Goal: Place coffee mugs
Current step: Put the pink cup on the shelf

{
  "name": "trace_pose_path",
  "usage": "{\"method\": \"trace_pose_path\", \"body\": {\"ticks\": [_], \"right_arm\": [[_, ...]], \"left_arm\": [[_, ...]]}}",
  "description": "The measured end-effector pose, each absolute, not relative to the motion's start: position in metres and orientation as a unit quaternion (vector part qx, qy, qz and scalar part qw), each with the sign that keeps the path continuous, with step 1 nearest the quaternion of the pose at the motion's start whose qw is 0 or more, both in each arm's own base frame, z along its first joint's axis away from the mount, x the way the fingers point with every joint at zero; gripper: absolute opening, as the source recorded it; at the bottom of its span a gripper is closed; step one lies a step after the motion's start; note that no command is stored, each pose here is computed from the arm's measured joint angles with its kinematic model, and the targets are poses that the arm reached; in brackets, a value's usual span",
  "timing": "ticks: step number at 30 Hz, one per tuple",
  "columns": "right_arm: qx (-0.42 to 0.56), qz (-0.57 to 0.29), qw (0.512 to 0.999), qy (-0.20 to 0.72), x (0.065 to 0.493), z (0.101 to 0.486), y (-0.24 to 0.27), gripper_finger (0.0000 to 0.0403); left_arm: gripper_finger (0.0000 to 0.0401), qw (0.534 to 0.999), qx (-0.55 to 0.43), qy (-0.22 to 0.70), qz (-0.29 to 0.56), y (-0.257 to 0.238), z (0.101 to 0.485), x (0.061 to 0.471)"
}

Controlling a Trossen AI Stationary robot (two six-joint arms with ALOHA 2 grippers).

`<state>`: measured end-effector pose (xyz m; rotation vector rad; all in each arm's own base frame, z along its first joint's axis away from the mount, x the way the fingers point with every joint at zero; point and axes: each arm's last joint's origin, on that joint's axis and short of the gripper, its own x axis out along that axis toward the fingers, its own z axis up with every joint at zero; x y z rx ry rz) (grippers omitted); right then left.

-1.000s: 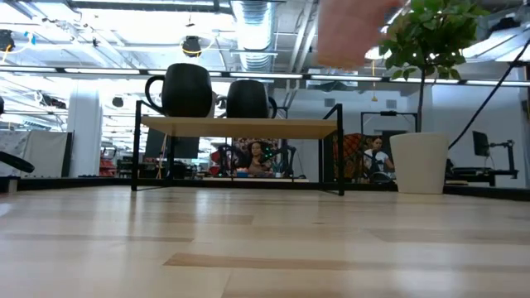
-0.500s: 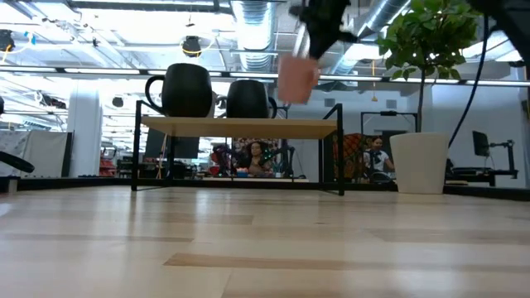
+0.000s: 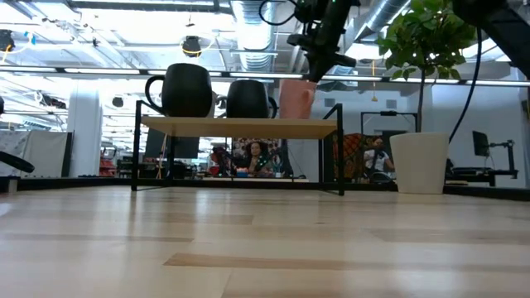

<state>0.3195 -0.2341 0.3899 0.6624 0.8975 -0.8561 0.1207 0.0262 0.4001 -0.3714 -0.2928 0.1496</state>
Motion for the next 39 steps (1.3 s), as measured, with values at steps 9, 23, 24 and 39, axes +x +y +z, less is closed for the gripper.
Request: {"method": "trace_pose_path", "body": {"ticks": [9,23,24,39], "right_arm": [[0.322,-0.393,0.757,0.412,0.317,0.389,-0.236,0.0032],[0.329,-0.397,0.757,0.401,0.319,0.39,-0.235,0.004],[0.332,-0.399,0.756,0.398,0.319,0.39,-0.235,0.004],[0.378,-0.44,0.712,0.395,0.329,0.372,-0.242,0.0041]], "left_arm": [[0.0171,0.969,-0.184,-0.145,0.074,0.026,0.4,0.121],[0.0171,0.97,-0.184,-0.144,0.07,0.026,0.4,0.121],[0.0171,0.97,-0.185,-0.144,0.07,0.026,0.4,0.121],[0.0171,0.97,-0.185,-0.143,0.069,0.026,0.4,0.121]]}}
